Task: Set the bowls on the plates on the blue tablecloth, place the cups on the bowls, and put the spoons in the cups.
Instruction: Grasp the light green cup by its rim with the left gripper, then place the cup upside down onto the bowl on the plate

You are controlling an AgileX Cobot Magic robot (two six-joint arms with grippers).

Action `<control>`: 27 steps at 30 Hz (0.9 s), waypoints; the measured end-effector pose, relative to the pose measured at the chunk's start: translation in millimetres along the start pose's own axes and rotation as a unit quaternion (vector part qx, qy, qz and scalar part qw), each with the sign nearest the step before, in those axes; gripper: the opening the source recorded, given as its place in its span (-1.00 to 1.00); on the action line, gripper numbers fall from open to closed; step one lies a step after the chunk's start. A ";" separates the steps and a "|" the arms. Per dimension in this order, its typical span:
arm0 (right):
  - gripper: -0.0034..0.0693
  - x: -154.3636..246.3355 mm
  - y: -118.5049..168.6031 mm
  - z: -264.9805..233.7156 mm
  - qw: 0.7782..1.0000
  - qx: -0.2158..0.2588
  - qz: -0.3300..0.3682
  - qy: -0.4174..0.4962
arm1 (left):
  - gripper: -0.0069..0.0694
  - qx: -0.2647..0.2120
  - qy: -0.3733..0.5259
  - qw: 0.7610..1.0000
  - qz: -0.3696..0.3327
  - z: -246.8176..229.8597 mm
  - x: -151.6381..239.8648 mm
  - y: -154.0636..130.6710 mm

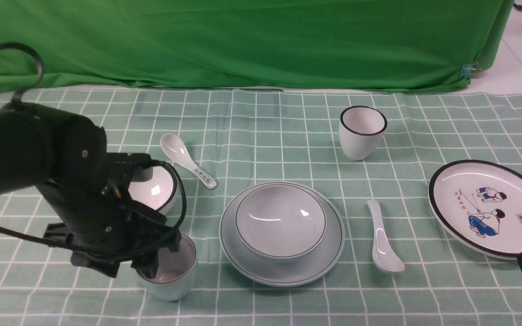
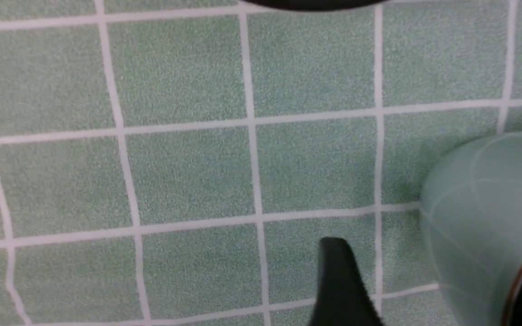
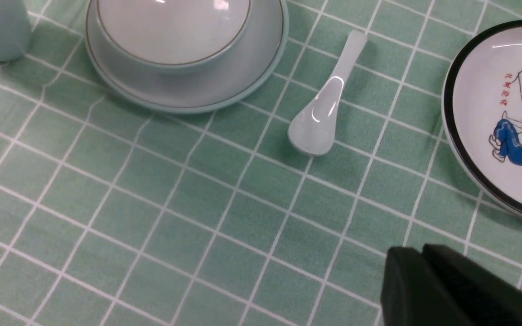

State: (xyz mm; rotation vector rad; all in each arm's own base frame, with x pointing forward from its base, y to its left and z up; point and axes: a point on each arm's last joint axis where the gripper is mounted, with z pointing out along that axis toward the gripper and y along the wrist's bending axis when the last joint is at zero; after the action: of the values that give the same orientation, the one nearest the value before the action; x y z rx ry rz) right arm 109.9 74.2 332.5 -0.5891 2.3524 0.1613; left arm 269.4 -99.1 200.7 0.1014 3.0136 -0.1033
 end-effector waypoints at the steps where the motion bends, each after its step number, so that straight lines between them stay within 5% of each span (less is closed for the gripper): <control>1: -0.72 0.0 0.0 0.0 1.000 0.000 0.000 0.000 | -0.18 0.000 0.002 1.000 0.004 0.4 -0.8 -0.3; 3: -0.72 0.1 0.0 0.0 1.000 0.000 0.000 0.000 | -0.56 0.000 0.002 1.000 0.017 -6.0 -5.3 -1.8; 6: -0.72 0.1 0.0 0.0 1.000 0.000 0.000 0.000 | -0.74 -0.001 -0.003 1.000 0.027 -23.6 -15.4 -4.8; 16: -0.72 0.0 0.0 0.0 1.000 0.000 0.000 0.000 | -0.76 0.038 -0.109 0.990 0.085 -94.1 -55.5 -48.9; 27: -0.72 -0.2 0.1 0.0 1.000 0.000 0.000 -0.001 | -0.76 0.066 -0.062 0.988 0.128 -48.1 -92.1 -118.9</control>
State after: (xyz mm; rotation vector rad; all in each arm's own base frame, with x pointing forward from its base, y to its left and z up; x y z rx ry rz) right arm 110.0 74.3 332.6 -0.5890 2.3507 0.1625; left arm 346.3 -219.7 267.6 0.4735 2.8386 -0.2724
